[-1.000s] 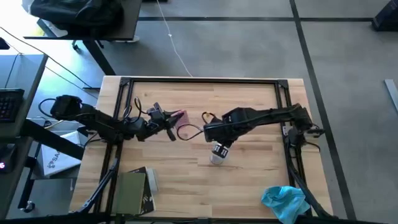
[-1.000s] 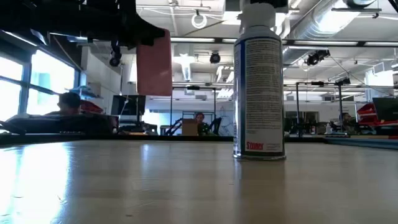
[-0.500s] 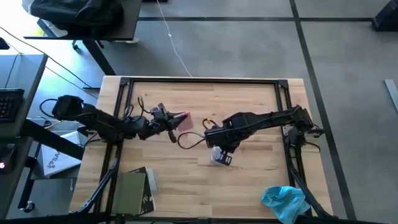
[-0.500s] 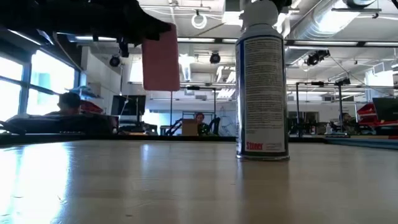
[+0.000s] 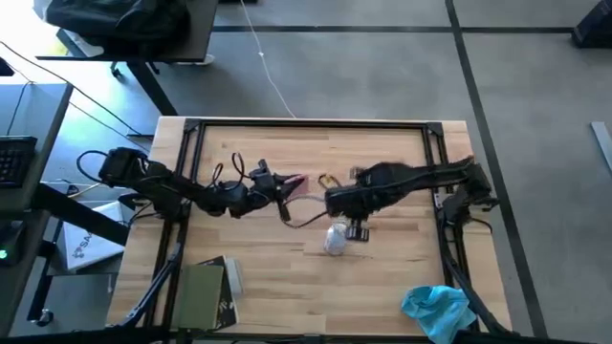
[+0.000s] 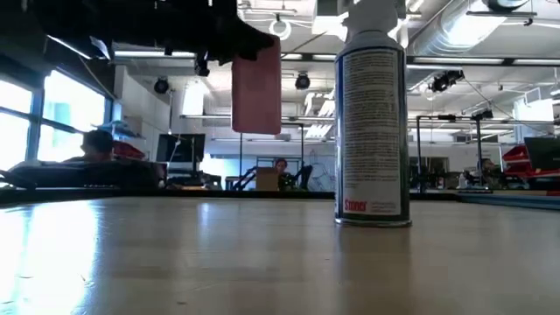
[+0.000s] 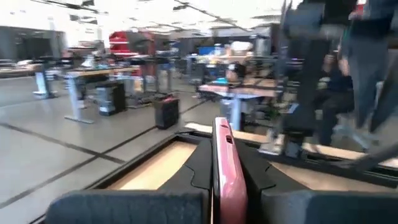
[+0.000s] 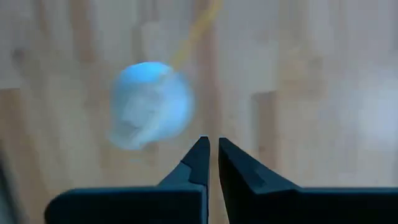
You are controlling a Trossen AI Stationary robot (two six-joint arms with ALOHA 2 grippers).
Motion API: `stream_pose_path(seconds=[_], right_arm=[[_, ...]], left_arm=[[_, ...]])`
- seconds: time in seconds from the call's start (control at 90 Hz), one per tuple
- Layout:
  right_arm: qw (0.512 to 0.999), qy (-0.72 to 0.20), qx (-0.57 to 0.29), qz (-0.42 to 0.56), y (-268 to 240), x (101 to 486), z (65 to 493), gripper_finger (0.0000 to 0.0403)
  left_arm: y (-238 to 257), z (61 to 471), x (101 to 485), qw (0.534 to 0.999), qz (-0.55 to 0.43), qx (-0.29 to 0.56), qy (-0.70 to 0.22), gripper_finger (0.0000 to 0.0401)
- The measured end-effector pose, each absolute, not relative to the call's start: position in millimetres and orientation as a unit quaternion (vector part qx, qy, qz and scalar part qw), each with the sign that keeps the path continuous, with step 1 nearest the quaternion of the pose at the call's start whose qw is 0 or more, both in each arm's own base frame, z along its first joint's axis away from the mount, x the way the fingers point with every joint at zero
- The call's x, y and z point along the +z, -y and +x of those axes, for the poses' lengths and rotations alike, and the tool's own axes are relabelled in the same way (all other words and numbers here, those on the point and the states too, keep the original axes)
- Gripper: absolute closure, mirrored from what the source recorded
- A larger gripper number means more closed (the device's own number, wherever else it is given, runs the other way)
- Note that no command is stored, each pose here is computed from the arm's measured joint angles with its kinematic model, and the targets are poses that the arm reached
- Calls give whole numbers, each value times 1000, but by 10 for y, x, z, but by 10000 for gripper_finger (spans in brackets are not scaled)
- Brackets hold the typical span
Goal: Apply microfiber cloth
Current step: Spray the pink cellphone using the spray bottle
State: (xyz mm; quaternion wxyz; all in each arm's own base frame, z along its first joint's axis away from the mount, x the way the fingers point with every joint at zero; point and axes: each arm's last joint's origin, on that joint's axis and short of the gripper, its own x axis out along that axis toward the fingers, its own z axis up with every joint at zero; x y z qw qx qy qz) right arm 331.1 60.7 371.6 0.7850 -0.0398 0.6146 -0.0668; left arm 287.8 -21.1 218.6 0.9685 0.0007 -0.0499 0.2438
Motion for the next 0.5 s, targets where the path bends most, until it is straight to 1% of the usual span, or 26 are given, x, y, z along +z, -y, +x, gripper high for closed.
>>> stream_pose_path(seconds=[0.133, 0.2, 0.278, 0.389, 0.5], right_arm=[[822, -556, -20, -122, -425, 3909, 3299, 403], [834, -531, 31, -149, -319, 3968, 3326, 403], [846, -499, 104, -158, -196, 3988, 3397, 403], [854, -452, 210, -146, -52, 3871, 3508, 403], [842, -436, 295, -115, 64, 3622, 3556, 403]], left_arm=[[182, 2863, 2186, 954, -4, 296, 48, 393], [172, 2855, 2186, 947, -9, 316, 49, 393], [176, 2850, 2186, 944, -10, 327, 49, 393], [244, 2839, 2183, 944, -17, 326, 50, 393], [347, 2809, 2181, 935, -18, 350, 46, 393]])
